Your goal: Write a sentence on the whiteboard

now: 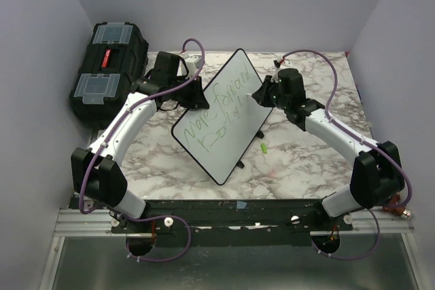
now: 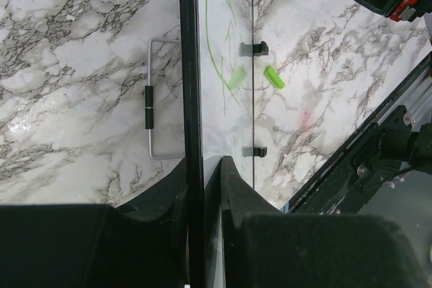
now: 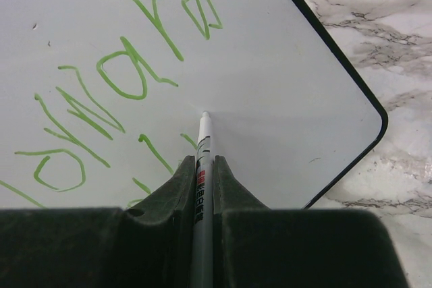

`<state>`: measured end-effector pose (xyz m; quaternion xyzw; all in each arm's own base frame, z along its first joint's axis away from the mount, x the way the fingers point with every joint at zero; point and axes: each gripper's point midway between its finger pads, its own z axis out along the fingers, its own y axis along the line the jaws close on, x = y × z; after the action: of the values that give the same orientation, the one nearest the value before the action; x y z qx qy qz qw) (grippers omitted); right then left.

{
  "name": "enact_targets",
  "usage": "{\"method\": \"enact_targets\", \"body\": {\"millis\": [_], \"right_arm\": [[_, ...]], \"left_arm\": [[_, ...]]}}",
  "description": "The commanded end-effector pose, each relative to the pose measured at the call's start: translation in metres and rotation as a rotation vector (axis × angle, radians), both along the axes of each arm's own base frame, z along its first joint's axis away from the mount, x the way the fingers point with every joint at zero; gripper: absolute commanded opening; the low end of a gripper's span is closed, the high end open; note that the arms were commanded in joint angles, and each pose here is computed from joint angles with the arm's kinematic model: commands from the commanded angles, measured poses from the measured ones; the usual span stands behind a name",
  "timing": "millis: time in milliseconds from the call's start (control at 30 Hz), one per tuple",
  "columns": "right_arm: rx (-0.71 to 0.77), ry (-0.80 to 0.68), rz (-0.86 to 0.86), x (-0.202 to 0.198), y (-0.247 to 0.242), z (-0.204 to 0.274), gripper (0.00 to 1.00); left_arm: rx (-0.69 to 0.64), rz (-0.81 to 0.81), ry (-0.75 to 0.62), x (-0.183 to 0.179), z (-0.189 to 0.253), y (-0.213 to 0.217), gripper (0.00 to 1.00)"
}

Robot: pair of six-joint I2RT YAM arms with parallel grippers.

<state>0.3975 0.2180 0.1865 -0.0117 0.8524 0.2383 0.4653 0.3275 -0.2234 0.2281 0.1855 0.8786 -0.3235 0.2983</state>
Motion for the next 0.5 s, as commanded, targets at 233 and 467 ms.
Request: {"method": "enact_targets", "body": {"millis": [233, 467], "right_arm": [[0.001, 0.032, 0.045, 0.002, 0.013, -0.009, 0.01], [-0.007, 0.068, 0.058, -0.012, 0.009, -0.025, 0.01]], "left_arm": [[0.154, -0.085, 0.011, -0.015, -0.037, 0.007, 0.0], [0.153, -0.085, 0.007, -0.015, -0.037, 0.007, 0.0]]}}
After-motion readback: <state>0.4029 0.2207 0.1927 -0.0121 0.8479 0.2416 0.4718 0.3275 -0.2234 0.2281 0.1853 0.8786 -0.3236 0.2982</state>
